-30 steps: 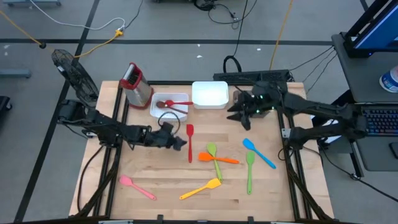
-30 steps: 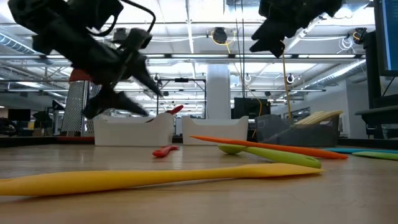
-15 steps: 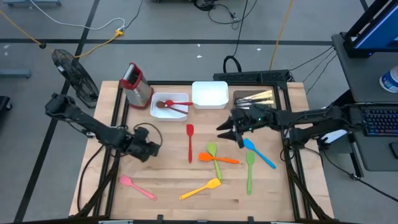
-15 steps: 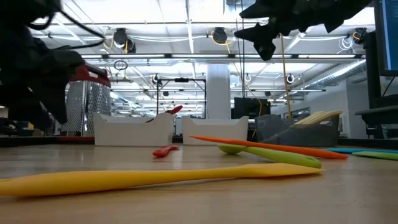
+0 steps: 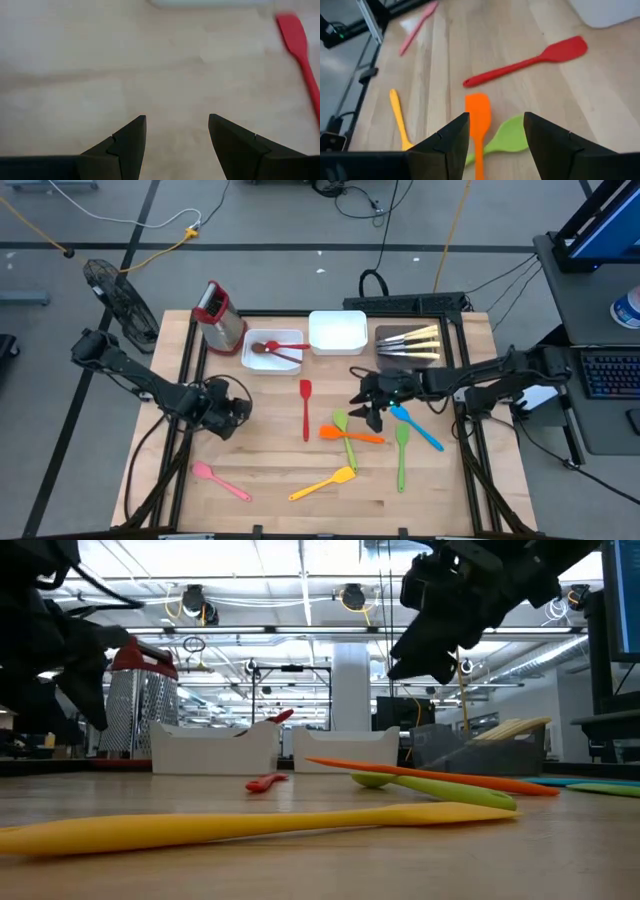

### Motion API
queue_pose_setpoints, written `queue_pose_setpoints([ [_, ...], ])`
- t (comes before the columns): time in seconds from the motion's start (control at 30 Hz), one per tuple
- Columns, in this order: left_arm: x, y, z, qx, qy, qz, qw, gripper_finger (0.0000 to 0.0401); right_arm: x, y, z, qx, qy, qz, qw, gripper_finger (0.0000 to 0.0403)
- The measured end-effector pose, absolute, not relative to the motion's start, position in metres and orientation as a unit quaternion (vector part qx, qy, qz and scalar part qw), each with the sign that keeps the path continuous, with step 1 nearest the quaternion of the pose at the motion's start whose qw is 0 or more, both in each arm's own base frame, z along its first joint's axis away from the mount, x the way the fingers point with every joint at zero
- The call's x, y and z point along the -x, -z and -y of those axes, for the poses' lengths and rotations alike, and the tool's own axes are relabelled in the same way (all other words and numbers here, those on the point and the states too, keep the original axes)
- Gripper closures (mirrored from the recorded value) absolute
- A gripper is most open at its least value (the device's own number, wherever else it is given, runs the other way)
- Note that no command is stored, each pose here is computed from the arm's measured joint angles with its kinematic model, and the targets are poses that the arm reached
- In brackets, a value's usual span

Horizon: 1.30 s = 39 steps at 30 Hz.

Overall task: Pick & Place Kitchen Items
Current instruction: Put the orange spatula into the right white bin

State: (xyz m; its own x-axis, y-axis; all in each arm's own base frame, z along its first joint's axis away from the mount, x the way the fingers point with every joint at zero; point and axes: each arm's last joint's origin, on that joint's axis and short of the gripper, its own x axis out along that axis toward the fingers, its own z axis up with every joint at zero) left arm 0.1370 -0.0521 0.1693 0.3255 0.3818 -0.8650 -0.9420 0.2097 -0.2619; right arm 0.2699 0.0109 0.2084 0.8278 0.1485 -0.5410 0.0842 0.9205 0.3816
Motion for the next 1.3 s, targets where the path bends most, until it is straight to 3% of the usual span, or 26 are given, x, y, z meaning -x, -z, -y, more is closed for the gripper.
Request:
queue_pose_setpoints([
  [0.27, -0.132, -0.17, 0.047, 0.381, -0.502, -0.317, 0.709, 0.0182, -0.295, -0.22, -0.02, -0.151, 0.044, -0.401, 0.902, 0.0222],
  [0.57, -0.132, -0.169, 0.048, 0.369, -0.498, -0.329, 0.713, 0.0181, -0.331, -0.206, -0.02, -0.215, 0.095, -0.503, 0.832, 0.0222],
  [0.8, -0.132, -0.169, 0.048, 0.36, -0.495, -0.335, 0.717, 0.0181, -0.348, -0.189, -0.021, -0.304, 0.119, -0.519, 0.79, 0.0222],
  [1.3, -0.132, -0.169, 0.047, 0.34, -0.488, -0.344, 0.727, 0.0181, -0.353, -0.172, -0.043, -0.314, 0.125, -0.54, 0.771, 0.0222],
])
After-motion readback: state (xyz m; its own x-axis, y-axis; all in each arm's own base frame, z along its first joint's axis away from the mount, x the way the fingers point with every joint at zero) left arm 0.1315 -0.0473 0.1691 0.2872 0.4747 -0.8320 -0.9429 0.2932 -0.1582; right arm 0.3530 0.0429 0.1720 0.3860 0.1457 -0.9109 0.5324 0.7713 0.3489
